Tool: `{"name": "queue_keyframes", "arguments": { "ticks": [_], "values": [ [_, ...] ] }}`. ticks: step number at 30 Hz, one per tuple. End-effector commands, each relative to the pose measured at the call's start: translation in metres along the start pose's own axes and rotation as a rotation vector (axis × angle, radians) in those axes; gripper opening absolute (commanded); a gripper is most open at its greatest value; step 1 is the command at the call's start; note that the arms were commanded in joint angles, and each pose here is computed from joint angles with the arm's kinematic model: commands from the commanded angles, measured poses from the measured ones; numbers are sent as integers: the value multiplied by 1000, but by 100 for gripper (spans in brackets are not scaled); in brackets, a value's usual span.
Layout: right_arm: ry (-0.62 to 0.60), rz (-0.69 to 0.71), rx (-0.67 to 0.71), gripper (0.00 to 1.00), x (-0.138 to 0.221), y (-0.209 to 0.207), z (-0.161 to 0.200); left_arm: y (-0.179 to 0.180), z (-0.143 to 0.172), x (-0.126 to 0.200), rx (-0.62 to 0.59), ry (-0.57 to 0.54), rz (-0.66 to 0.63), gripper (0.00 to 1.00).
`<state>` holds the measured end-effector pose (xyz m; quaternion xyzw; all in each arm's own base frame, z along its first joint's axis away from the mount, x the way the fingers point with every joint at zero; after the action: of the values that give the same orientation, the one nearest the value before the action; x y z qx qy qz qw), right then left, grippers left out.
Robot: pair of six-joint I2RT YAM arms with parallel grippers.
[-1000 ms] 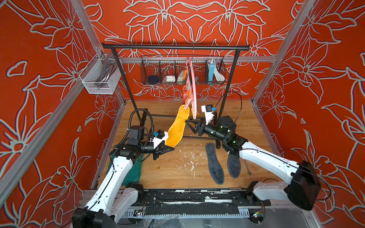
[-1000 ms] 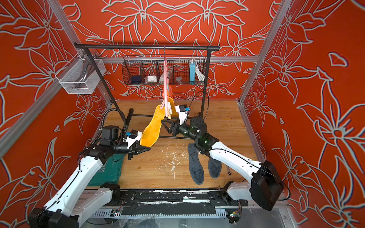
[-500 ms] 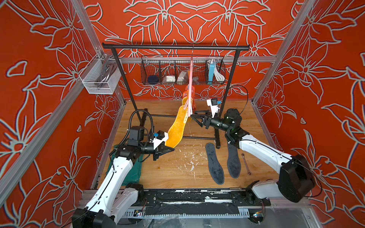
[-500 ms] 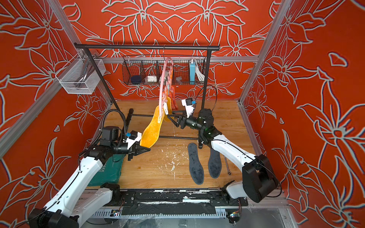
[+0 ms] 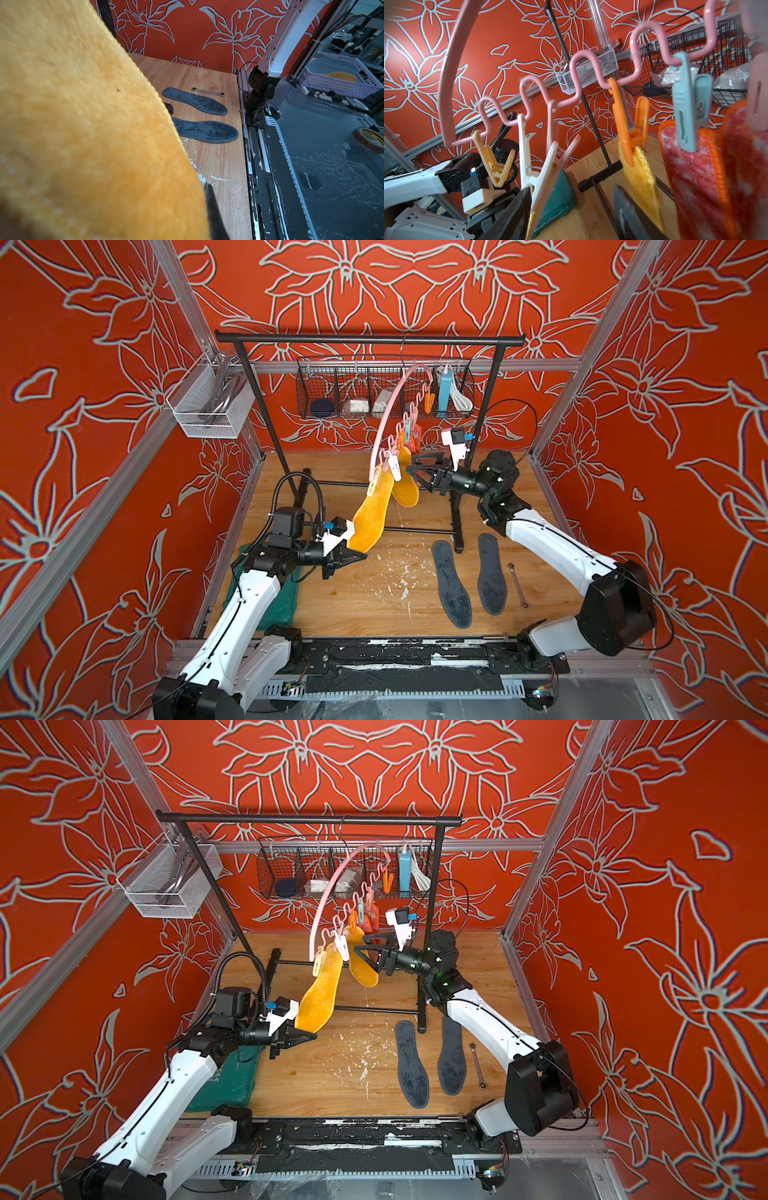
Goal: Take the shoe insoles off the hanger
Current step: Remove the insole from the hanger.
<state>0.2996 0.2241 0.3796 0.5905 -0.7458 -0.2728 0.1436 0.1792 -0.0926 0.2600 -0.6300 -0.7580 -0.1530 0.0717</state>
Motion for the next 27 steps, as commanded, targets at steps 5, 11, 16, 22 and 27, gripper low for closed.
{"name": "queue_keyframes", "arguments": {
  "ticks": [5, 11, 16, 22, 27],
  "values": [
    [7, 9, -86, 66, -12, -1, -20, -4, 6, -2, 1, 1, 22, 0],
    [13, -104, -147, 66, -28, -2, -30, -1, 8, -4, 7, 2, 23, 0],
    [26, -97, -195, 66, -38, -9, -31, -2, 9, -4, 6, 9, 20, 0],
    [31, -122, -192, 65, -46, -4, -31, -1, 11, -4, 6, 15, 15, 0],
    [29, -133, -163, 66, -45, 2, -29, 0, 11, -5, 7, 19, 9, 0]
  ]
}}
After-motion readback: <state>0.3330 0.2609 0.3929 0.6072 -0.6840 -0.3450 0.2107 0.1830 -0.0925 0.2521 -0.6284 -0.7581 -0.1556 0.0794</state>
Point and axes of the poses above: each gripper's point midway between its finger pads, its own x axis back along the fingers, its own y axis along the line the jaws close on, z = x × y, the point moved 9 cm from there along x, back along the fingers, and after that the axes turned 14 degrees about -x, right-handed, at the moved point
